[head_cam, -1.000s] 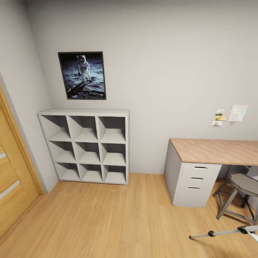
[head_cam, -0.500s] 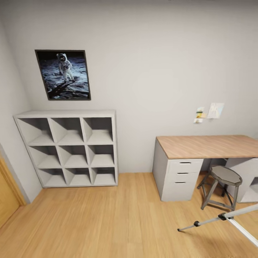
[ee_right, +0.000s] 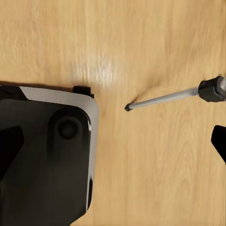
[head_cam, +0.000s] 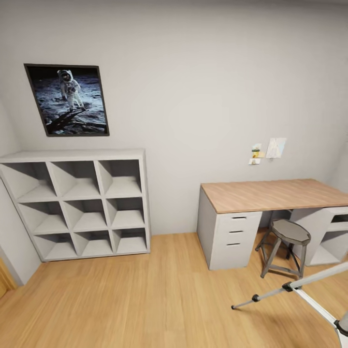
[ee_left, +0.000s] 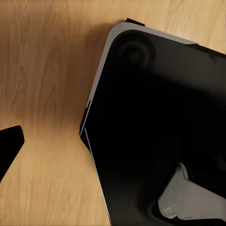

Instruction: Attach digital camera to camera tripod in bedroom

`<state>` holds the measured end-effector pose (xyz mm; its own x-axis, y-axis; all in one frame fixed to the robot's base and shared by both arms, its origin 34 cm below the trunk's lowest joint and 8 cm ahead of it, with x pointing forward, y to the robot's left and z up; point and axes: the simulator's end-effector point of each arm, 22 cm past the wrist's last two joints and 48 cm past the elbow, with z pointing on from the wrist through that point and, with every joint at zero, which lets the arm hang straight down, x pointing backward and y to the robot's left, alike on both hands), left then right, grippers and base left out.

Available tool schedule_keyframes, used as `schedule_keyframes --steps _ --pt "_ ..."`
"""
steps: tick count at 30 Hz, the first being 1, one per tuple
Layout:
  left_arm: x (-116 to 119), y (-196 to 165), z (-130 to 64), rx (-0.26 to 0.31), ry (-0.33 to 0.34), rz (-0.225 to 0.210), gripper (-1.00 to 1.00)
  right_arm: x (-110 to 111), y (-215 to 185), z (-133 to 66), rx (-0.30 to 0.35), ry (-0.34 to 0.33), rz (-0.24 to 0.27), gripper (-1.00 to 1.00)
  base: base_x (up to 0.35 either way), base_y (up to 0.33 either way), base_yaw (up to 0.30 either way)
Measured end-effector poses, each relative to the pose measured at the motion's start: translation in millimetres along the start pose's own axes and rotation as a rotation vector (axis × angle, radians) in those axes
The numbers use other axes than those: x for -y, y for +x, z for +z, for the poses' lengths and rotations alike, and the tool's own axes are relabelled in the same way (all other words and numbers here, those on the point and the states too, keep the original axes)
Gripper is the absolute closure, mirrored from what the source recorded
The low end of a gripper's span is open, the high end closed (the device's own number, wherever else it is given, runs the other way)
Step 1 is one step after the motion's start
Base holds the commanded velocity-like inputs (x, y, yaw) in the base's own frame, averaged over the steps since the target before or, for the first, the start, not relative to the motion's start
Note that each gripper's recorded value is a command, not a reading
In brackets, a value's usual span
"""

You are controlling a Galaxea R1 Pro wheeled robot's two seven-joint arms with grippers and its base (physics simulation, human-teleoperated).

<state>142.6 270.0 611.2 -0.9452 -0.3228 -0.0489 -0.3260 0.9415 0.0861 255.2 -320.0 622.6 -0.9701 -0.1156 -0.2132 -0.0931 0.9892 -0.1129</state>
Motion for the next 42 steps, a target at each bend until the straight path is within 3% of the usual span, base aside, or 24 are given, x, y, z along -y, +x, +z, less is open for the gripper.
schedule_keyframes --steps 42 --pt "-1.7 0.1 0.1 0.0 -0.003 0.0 -1.0 -7.1 0.3 -0.1 -0.004 -0.008 0.0 -1.0 0.314 0.016 0.004"
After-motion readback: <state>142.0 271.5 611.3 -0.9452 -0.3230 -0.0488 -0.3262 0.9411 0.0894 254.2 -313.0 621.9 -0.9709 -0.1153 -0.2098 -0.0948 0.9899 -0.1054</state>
